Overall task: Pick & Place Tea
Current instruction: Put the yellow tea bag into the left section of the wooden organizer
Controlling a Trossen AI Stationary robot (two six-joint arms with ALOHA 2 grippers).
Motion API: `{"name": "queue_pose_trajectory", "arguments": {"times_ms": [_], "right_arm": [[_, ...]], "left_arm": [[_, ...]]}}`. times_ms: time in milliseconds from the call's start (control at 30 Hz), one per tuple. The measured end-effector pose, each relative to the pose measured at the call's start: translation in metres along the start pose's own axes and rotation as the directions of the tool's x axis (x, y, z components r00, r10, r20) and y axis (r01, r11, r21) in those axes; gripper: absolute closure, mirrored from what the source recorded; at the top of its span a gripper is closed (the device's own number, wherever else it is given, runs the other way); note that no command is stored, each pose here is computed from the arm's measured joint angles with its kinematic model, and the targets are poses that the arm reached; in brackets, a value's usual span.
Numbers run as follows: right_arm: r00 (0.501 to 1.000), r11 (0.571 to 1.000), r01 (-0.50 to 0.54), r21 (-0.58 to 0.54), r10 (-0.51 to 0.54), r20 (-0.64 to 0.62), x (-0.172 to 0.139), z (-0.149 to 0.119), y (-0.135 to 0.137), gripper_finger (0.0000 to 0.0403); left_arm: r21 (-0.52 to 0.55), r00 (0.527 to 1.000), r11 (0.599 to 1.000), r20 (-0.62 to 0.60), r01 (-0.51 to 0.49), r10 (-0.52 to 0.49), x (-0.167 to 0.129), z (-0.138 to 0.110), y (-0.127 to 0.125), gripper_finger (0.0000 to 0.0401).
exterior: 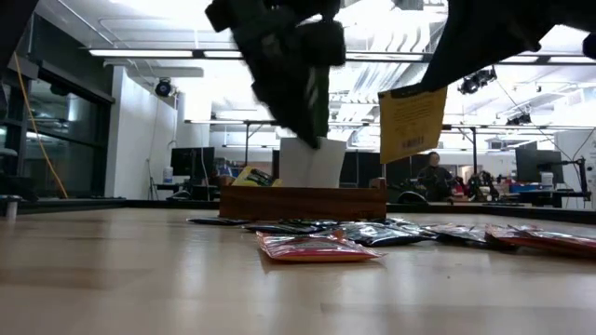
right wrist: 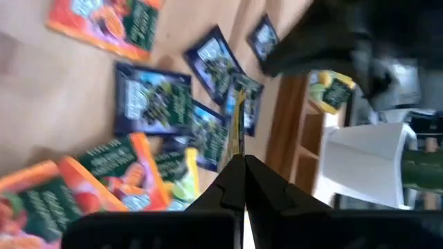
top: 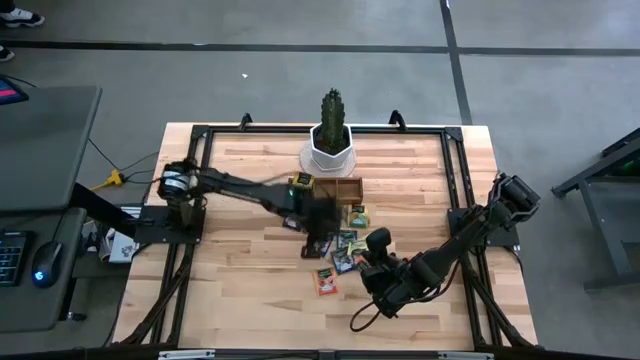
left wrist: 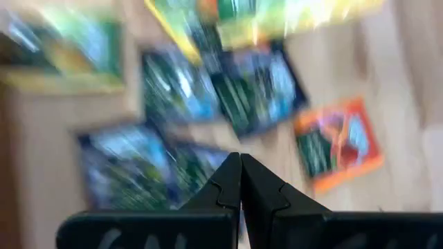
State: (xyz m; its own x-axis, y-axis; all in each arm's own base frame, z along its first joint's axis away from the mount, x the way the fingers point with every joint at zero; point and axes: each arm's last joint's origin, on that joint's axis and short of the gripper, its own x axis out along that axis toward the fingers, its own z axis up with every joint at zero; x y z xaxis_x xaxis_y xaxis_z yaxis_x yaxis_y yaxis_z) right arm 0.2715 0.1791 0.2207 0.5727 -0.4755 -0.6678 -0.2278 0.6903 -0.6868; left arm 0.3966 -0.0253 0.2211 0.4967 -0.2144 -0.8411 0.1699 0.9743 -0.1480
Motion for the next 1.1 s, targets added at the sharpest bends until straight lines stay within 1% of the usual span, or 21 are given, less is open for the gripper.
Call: {"name": "queue_pose_trajectory", "arguments": {"times_ms": [100,167,200,233,333,367,433,533,600,667,867,1000,1100], "right_arm": [[0.999,0.997,0.039,-0.063,-0.04,-0.012,0.0,-0.002,-0.001,0.0403],[0.997,0.989,0.069,-0.127,-0.071,-0.011,0.0,-0.002,-0.002,0.0403],[0.996,0.981,0.087,-0.172,-0.09,-0.012,-0.001,-0.002,-0.003,0.0403],[0.994,0.97,0.108,-0.218,-0.113,-0.01,-0.001,-0.002,-0.004,0.0403],[0.987,0.925,0.151,-0.348,-0.163,-0.006,-0.003,0.0,-0.008,0.0403],[0.984,0.915,0.162,-0.37,-0.176,-0.003,-0.003,0.002,-0.011,0.0403],[0.98,0.897,0.184,-0.401,-0.199,0.006,-0.005,0.007,-0.017,0.0403],[0.967,0.86,0.233,-0.454,-0.254,0.016,-0.01,0.015,-0.029,0.0403],[0.958,0.842,0.265,-0.47,-0.286,0.026,-0.015,0.022,-0.039,0.0403],[0.949,0.826,0.291,-0.482,-0.314,0.035,-0.02,0.029,-0.049,0.0403],[0.911,0.782,0.382,-0.493,-0.407,0.06,-0.04,0.047,-0.078,0.0403],[0.894,0.76,0.416,-0.5,-0.441,0.074,-0.052,0.055,-0.09,0.0403],[0.881,0.736,0.436,-0.517,-0.467,0.078,-0.058,0.057,-0.094,0.0403]], "left_arm": [[-0.004,1.0,1.0,0.015,-0.014,0.014,-0.025,-0.002,0.013,0.0401],[-0.007,0.995,1.0,0.096,-0.028,0.029,-0.042,0.005,0.023,0.0401],[-0.011,0.994,0.999,0.107,-0.03,0.031,-0.053,0.004,0.027,0.0401],[-0.018,0.993,0.999,0.11,-0.032,0.034,-0.065,0.001,0.03,0.0401],[-0.034,0.982,0.998,0.183,-0.045,0.051,-0.092,0.002,0.041,0.0401],[-0.045,0.982,0.998,0.182,-0.044,0.051,-0.099,-0.001,0.044,0.0401],[-0.046,0.971,0.999,0.235,-0.028,0.038,-0.11,0.001,0.048,0.0401],[-0.046,0.959,0.999,0.283,0.026,-0.012,-0.127,-0.001,0.051,0.0401],[-0.03,0.942,0.998,0.333,0.057,-0.044,-0.134,0.002,0.052,0.0401],[-0.025,0.936,0.996,0.344,0.088,-0.074,-0.138,0.001,0.052,0.0401],[0.029,0.887,0.985,0.431,0.169,-0.165,-0.143,0.01,0.049,0.0401],[0.081,0.837,0.97,0.491,0.23,-0.24,-0.147,0.017,0.048,0.0397],[0.114,0.798,0.959,0.533,0.261,-0.28,-0.15,0.022,0.047,0.038]]}}
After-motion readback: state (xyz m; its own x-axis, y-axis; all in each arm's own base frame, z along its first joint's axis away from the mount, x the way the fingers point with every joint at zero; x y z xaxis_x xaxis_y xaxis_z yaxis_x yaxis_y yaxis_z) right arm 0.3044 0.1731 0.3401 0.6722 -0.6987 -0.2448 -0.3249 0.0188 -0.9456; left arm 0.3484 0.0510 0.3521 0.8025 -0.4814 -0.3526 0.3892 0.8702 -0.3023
